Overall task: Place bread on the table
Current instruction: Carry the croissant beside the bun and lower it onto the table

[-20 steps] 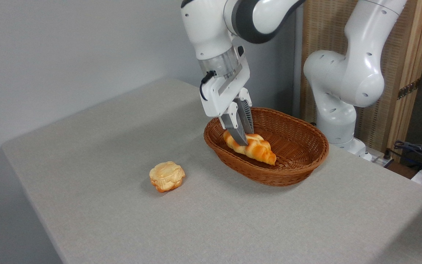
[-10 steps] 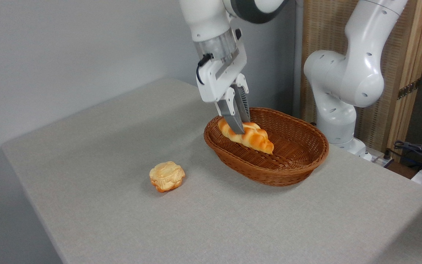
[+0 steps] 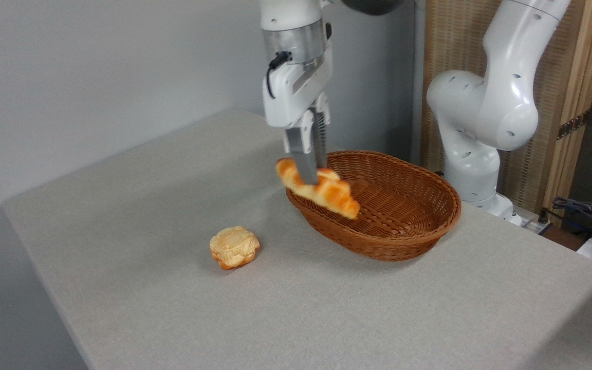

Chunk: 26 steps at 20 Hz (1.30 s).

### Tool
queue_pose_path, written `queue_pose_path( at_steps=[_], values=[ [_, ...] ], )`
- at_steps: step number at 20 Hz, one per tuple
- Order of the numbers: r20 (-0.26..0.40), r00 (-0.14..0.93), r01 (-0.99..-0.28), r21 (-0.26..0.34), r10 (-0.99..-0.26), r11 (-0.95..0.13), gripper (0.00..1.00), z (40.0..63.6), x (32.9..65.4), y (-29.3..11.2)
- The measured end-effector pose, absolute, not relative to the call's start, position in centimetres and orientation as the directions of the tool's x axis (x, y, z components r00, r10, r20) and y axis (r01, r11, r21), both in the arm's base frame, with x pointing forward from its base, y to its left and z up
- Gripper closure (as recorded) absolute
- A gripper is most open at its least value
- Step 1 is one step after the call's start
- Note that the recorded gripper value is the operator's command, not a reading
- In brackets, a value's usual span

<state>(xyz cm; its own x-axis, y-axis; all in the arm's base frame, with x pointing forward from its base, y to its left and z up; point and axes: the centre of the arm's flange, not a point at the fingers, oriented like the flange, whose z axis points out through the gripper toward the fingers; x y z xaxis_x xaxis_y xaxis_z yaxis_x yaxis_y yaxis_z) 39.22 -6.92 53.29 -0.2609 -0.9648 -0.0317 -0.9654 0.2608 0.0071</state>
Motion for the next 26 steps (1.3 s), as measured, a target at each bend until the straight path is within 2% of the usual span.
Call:
queue_pose_path(
  at_steps=[5, 7, 8, 9, 10, 14, 16, 26],
  values=[
    [-0.023, -0.241, -0.968, -0.061, -0.97, 0.242, 0.6, 50.4, 43.2, -7.0],
    [-0.002, -0.225, -0.972, -0.068, -0.974, 0.225, 0.53, 49.4, 44.3, -7.0],
    [0.005, -0.221, -0.973, -0.07, -0.975, 0.22, 0.44, 49.1, 44.7, -7.0],
    [0.01, -0.216, -0.974, -0.07, -0.976, 0.214, 0.28, 48.6, 45.3, -7.1],
    [0.012, -0.213, -0.975, -0.065, -0.977, 0.211, 0.16, 48.1, 45.9, -7.3],
    [0.038, -0.195, -0.98, -0.049, -0.98, 0.194, 0.04, 47.0, 47.5, -7.8],
    [0.051, -0.186, -0.981, -0.063, -0.981, 0.182, 0.0, 46.6, 48.3, -8.0],
    [0.055, -0.174, -0.983, -0.072, -0.983, 0.17, 0.0, 45.8, 49.4, -8.0]
  ],
)
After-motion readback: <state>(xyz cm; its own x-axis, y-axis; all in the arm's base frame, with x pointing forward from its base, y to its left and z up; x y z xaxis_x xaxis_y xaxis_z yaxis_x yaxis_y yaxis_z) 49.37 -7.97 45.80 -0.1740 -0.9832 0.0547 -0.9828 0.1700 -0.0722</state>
